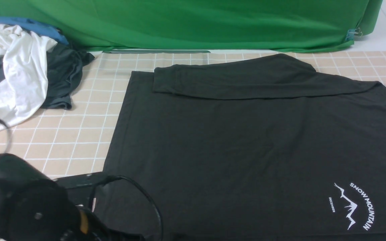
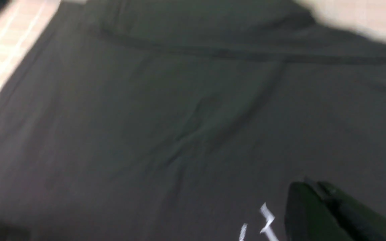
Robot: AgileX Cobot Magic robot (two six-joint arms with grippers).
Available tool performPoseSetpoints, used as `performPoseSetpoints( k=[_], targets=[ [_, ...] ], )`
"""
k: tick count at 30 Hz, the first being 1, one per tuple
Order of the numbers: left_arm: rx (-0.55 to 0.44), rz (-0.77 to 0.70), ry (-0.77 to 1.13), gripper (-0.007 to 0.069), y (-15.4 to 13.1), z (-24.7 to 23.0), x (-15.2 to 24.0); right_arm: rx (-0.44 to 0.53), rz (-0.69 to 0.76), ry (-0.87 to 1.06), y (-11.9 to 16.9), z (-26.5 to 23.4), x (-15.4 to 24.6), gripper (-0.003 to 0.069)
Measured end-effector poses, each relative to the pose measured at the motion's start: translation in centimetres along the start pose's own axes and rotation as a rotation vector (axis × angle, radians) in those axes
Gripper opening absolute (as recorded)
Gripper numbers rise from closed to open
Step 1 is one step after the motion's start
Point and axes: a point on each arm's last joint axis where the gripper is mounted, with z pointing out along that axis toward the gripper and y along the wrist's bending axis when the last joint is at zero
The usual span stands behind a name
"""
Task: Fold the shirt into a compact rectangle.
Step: 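Grasp the left edge of the dark T-shirt lying flat on the table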
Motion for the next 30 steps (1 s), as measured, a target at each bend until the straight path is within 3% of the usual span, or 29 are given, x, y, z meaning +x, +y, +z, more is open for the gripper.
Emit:
performPoseSetpoints(
  k=[12, 16, 24, 26, 27, 28, 30],
  targets=[
    [-0.042, 0.070, -0.073, 0.0484, -0.5, 2.4, -1.8, -0.071, -0.046, 0.031, 1.2, 0.6, 0.1, 0.0039],
    [-0.036, 0.068, -0.074, 0.0557, -0.8, 3.1, -2.1, -0.071, -0.046, 0.031, 1.2, 0.6, 0.1, 0.0039],
    [-0.031, 0.059, -0.067, 0.0509, -1.0, 3.8, -2.2, -0.071, -0.046, 0.032, 1.2, 0.6, 0.1, 0.0040],
    [-0.030, 0.073, -0.056, 0.0407, -1.0, 3.9, -2.2, -0.072, -0.045, 0.032, 1.2, 0.6, 0.1, 0.0040],
    [-0.030, 0.076, -0.056, 0.0396, -1.0, 3.9, -2.2, -0.072, -0.045, 0.032, 1.2, 0.6, 0.1, 0.0040],
    [-0.020, 0.082, -0.051, 0.0283, -1.1, 3.9, -2.2, -0.071, -0.045, 0.031, 1.2, 0.6, 0.1, 0.0042],
    [-0.004, 0.083, -0.050, 0.0138, -1.3, 3.9, -2.2, -0.071, -0.045, 0.031, 1.2, 0.6, 0.1, 0.0042]
  ],
)
